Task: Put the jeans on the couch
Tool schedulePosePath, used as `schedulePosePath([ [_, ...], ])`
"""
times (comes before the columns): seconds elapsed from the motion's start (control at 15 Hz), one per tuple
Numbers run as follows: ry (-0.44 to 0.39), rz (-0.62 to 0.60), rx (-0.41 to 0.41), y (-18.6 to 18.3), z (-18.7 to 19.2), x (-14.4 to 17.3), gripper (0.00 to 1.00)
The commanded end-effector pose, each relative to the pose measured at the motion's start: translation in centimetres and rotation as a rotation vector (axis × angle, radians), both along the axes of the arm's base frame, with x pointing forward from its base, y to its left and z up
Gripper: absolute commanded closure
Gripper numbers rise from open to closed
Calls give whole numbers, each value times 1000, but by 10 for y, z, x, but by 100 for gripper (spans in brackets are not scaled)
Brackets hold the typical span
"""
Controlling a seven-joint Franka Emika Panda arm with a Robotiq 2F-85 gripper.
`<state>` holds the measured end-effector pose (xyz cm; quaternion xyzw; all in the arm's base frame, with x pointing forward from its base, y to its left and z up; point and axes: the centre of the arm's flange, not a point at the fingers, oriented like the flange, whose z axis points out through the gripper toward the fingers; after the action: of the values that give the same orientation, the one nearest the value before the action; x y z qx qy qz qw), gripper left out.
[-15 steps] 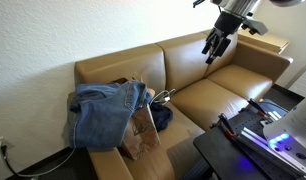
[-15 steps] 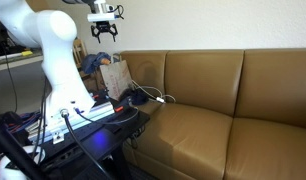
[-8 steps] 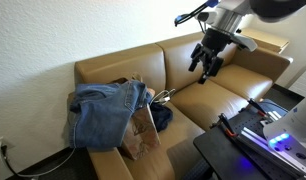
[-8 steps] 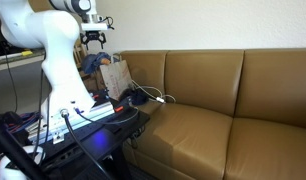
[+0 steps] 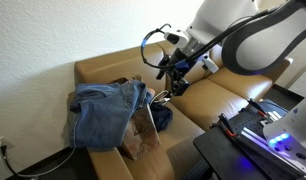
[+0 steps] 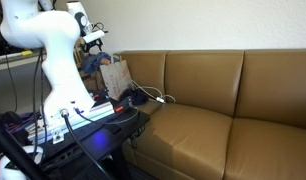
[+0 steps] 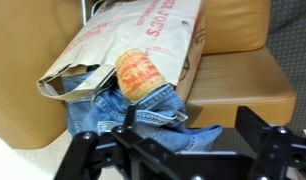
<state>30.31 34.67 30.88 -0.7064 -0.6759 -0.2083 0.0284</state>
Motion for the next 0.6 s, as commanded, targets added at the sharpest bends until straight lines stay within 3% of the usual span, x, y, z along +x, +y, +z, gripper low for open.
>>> schedulePosePath([
  [0.0, -86, -65, 51, -1, -20, 39, 0],
  [0.07, -55, -40, 39, -8, -7, 18, 0],
  [0.33, -67, -66, 47, -14, -15, 36, 0],
  [0.53, 27, -49, 44, -6, -38, 45, 0],
])
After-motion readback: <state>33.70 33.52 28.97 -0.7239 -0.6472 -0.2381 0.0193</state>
